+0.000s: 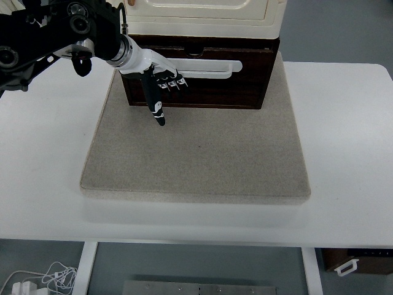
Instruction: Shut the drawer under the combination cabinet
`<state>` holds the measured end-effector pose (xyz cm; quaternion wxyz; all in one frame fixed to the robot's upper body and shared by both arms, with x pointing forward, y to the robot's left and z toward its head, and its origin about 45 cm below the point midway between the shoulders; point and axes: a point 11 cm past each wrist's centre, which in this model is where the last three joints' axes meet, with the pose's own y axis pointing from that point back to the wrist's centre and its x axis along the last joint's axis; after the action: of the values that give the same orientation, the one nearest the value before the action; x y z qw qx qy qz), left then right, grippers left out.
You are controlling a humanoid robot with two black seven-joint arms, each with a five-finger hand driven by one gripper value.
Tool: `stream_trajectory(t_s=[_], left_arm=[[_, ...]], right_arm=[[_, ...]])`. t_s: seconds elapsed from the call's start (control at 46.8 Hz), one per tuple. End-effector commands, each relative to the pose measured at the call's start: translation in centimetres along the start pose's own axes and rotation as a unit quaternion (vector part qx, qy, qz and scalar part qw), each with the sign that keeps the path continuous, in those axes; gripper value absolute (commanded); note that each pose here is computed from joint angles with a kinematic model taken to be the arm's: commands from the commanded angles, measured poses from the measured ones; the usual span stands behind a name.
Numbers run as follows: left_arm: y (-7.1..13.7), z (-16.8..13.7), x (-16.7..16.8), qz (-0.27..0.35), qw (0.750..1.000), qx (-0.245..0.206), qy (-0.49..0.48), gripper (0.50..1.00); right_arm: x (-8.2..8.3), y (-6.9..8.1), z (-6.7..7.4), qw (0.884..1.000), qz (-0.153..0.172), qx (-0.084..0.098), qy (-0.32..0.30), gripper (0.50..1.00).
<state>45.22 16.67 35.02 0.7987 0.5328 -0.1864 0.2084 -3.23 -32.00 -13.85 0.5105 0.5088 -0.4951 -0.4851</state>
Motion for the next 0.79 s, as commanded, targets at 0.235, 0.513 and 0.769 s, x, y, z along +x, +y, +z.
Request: stream_trajectory(t_s=[0.235, 0.513, 0.769], left_arm=[[-0.4, 0.2, 0.3, 0.003, 1.0, 0.004, 0.001, 0.986], [-0.2, -0.2, 1.2, 0.016, 1.0, 0.009, 0.007, 0.984], [0.0, 0.0, 1.5, 0.022, 1.0, 0.004, 0.008, 0.986]], right_arm=[[0.0, 0.0, 0.0, 1.0, 0.0, 0.0, 0.0, 0.952], [0.0, 0.0, 0.0, 1.0, 0.0, 0.0, 0.0, 0.952], [0.0, 0.0, 0.0, 1.0, 0.001, 0.0, 0.0, 0.952]])
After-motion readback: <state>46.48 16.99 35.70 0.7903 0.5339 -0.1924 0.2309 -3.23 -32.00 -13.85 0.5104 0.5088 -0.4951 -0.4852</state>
